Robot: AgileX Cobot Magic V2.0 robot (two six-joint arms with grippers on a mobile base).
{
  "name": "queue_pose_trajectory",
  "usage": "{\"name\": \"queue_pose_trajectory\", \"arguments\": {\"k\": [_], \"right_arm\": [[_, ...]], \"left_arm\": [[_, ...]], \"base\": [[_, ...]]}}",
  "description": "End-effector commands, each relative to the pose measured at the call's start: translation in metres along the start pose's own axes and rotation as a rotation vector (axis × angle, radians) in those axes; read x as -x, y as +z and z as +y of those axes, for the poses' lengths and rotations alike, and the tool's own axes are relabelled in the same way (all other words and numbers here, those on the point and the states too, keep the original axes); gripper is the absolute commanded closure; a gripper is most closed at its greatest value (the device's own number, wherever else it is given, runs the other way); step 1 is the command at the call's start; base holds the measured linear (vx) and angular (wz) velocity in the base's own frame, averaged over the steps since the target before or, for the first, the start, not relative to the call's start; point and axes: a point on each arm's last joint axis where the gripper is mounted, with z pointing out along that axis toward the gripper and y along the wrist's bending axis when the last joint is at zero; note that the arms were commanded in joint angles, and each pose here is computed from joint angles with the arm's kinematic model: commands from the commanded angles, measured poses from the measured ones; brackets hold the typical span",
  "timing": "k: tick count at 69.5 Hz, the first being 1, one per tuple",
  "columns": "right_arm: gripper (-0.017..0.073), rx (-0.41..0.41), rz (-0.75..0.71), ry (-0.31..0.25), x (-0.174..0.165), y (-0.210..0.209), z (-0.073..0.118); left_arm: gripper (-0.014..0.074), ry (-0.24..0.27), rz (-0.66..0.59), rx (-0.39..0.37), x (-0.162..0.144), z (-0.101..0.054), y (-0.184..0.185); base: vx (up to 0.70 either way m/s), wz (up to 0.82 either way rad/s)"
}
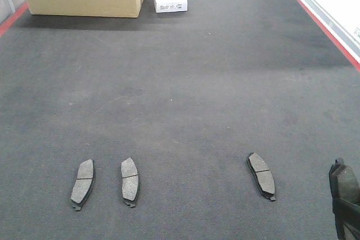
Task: Move and align brake pads A on conveyor
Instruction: 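Lower the right gripper's brake pad beside the other placed pad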
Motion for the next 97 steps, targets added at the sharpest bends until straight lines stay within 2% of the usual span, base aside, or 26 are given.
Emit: {"name": "queue_pose_trajectory", "arguments": {"k": [1,36,51,59,73,97], "right_arm": [[0.0417,0.009,-0.110,-0.015,0.016,-0.005,0.001],[0.0417,0.010,-0.110,-0.014,0.016,-0.005,0.001],[0.0417,0.061,-0.118,0.051,0.018,-0.003,0.005],[0.0416,0.071,-0.100,0.059,0.023,0.006,0.008],[0.0404,0.074,0.009,0.062,0.047,0.043,0.017],[0.0349,0.105,0.207,0.194,0.090,0.146,0.040]], "left_arm": [[0.0600,-0.007,-0.089,-0.007,0.014,-0.001,-0.003],[0.0600,0.002,-0.088,-0.003,0.013,0.000,-0.003],[0.0600,0.002,-0.088,-0.003,0.013,0.000,-0.003],[0.0600,0.002,-0.088,-0.003,0.013,0.000,-0.003],[0.0600,0.002,-0.088,-0.003,0.013,0.000,-0.003],[0.0600,0.002,-0.088,-0.003,0.013,0.000,-0.003]], "base": [[0.00,0.00],[0.00,0.00],[0.00,0.00],[0.00,0.00],[0.00,0.00],[0.00,0.00]]}}
